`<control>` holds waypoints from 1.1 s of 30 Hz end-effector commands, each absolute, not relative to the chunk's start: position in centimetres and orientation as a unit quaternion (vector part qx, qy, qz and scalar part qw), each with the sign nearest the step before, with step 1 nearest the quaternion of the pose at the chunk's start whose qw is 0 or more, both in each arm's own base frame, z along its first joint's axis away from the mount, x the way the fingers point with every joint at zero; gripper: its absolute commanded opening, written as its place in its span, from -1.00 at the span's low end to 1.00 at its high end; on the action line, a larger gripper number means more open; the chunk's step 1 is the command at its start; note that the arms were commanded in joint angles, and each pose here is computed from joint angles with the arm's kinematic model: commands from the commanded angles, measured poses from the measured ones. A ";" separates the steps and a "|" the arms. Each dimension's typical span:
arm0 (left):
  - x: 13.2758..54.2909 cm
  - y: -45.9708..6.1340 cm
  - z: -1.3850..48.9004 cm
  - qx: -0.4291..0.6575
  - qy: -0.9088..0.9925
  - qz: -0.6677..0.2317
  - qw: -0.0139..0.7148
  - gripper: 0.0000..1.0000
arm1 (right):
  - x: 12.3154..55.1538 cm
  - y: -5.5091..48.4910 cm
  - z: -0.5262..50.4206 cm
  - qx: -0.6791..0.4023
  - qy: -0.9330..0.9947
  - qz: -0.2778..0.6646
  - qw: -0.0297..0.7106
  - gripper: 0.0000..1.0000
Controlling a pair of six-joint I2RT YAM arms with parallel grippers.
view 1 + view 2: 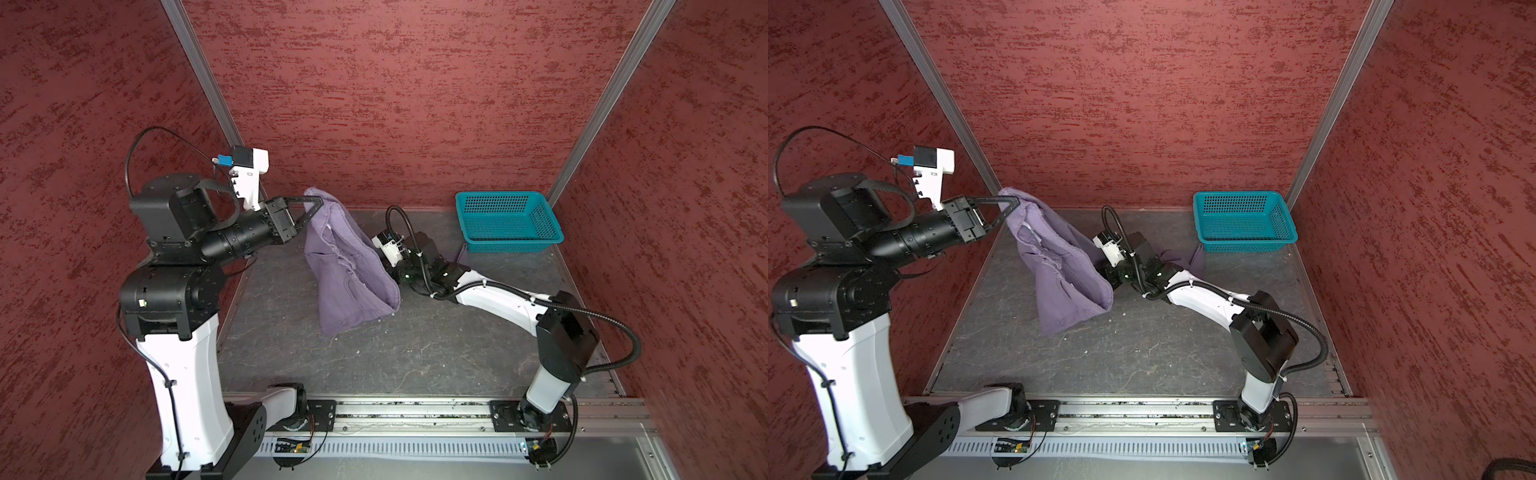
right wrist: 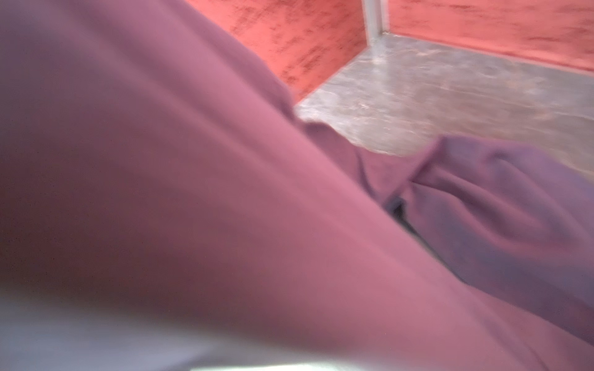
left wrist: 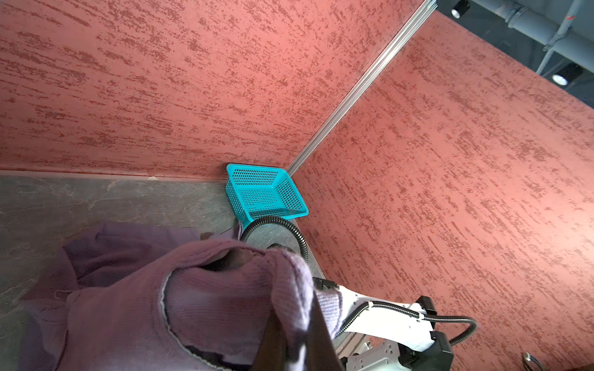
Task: Fold and stack the trousers
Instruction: Flatten out the trousers at the center of the table.
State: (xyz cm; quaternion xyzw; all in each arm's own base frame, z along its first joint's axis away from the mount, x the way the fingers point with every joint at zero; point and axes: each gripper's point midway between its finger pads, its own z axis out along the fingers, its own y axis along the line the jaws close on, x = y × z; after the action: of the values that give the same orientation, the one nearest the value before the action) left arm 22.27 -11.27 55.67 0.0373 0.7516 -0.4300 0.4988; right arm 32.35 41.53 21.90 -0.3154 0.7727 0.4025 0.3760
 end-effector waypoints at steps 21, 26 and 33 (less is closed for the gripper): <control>22.8 -10.7 57.8 0.056 0.712 -0.480 0.509 -1.00 | 32.1 36.7 19.8 -0.259 0.786 0.386 0.408 -0.33; 23.1 -10.2 57.9 0.052 0.705 -0.496 0.505 -1.00 | 33.3 39.7 20.9 -0.266 0.769 0.430 0.392 -0.14; 23.9 -9.5 57.6 0.044 0.706 -0.497 0.503 -1.00 | 36.3 42.0 21.1 -0.254 0.765 0.452 0.383 -0.64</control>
State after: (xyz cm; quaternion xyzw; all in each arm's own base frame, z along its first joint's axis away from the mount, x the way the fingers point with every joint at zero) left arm 24.96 -9.22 55.60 0.0029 0.7274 -0.4989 0.4712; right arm 35.07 41.41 19.29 -0.2613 0.7798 0.4298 0.3728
